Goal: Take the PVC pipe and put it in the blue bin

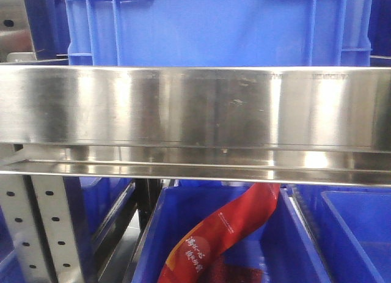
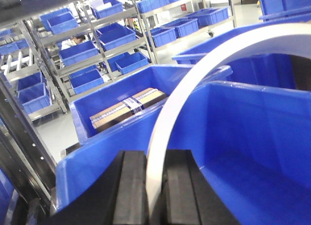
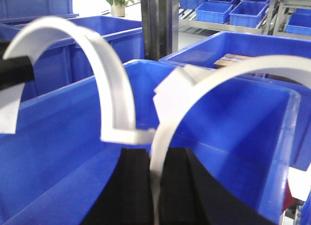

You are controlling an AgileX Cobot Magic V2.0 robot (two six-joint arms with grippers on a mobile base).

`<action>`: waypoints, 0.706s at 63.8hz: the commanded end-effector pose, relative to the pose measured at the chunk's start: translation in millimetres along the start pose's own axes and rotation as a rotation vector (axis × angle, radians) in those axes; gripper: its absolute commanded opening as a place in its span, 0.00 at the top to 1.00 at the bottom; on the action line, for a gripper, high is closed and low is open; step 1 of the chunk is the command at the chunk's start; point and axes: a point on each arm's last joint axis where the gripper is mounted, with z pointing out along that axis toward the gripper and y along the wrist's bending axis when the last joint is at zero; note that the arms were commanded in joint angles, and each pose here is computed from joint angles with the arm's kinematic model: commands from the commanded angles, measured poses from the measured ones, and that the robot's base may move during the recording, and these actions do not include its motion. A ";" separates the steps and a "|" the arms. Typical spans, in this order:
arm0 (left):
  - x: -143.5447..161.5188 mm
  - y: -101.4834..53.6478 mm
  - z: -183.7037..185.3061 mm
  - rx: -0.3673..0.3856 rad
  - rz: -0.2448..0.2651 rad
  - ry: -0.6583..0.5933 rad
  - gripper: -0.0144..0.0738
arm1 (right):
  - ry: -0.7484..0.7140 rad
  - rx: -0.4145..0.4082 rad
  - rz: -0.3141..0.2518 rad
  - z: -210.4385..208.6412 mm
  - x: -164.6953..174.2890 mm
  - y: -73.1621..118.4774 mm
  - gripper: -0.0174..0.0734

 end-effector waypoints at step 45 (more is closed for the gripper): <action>-11.2 3.0 3.6 -0.018 -0.006 -0.054 0.56 | -0.003 -0.034 -0.033 18.2 -0.7 12.0 0.97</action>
